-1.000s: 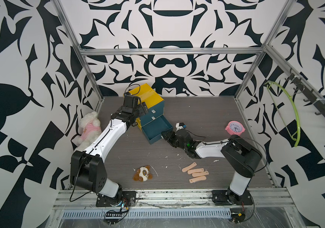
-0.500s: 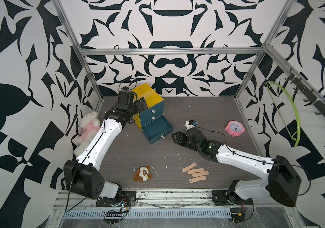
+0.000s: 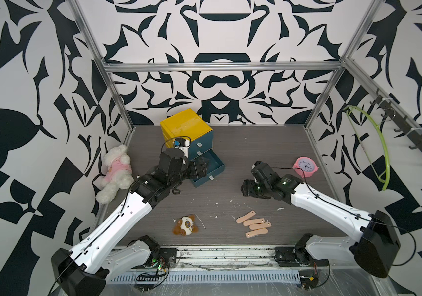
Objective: Place the fruit knives into the drawer by color
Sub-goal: Pick up the fruit knife from the center of the board.
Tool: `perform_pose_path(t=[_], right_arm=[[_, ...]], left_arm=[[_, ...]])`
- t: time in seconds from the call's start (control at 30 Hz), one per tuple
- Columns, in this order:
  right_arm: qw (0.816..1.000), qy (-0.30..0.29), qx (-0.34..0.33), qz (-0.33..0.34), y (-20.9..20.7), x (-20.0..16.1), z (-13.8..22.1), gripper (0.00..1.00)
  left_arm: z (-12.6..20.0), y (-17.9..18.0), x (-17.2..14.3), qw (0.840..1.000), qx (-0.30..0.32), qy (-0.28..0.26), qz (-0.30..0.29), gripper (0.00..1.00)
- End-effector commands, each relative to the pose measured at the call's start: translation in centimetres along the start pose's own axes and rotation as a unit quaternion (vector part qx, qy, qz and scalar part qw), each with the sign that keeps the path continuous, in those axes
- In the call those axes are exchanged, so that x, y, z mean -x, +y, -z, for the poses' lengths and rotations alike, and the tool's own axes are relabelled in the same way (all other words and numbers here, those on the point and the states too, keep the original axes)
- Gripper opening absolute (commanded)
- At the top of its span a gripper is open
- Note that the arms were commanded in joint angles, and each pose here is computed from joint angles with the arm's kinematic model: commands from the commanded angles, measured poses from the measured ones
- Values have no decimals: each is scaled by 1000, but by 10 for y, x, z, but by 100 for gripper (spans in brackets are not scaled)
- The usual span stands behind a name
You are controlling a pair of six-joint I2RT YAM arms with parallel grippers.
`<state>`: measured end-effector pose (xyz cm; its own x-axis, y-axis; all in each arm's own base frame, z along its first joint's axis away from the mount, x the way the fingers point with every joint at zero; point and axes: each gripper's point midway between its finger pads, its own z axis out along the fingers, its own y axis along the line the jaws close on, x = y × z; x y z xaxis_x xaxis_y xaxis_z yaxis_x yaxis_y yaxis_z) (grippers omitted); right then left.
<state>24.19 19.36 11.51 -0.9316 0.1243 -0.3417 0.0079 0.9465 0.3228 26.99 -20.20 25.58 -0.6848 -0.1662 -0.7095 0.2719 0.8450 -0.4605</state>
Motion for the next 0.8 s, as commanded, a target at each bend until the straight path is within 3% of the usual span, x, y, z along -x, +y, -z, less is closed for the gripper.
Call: perform_pose_path(t=[0.0, 0.13, 0.33, 0.57, 0.77], right_arm=[[997, 68, 0, 32, 1, -22, 4, 68], [997, 76, -18, 11, -7, -20, 0, 69], [989, 27, -17, -146, -37, 20, -13, 68], [953, -4, -29, -302, -52, 52, -43, 68], [934, -14, -71, -349, -62, 64, -62, 68]], left_arm=[[4, 3, -17, 1000, -9, 9, 12, 99], [-1, 15, -41, 999, -3, 33, 24, 99], [-11, 26, -62, 998, 4, 54, 35, 99], [-14, 26, -67, 998, -3, 59, 35, 99], [-14, 22, -70, 997, -17, 60, 34, 99]])
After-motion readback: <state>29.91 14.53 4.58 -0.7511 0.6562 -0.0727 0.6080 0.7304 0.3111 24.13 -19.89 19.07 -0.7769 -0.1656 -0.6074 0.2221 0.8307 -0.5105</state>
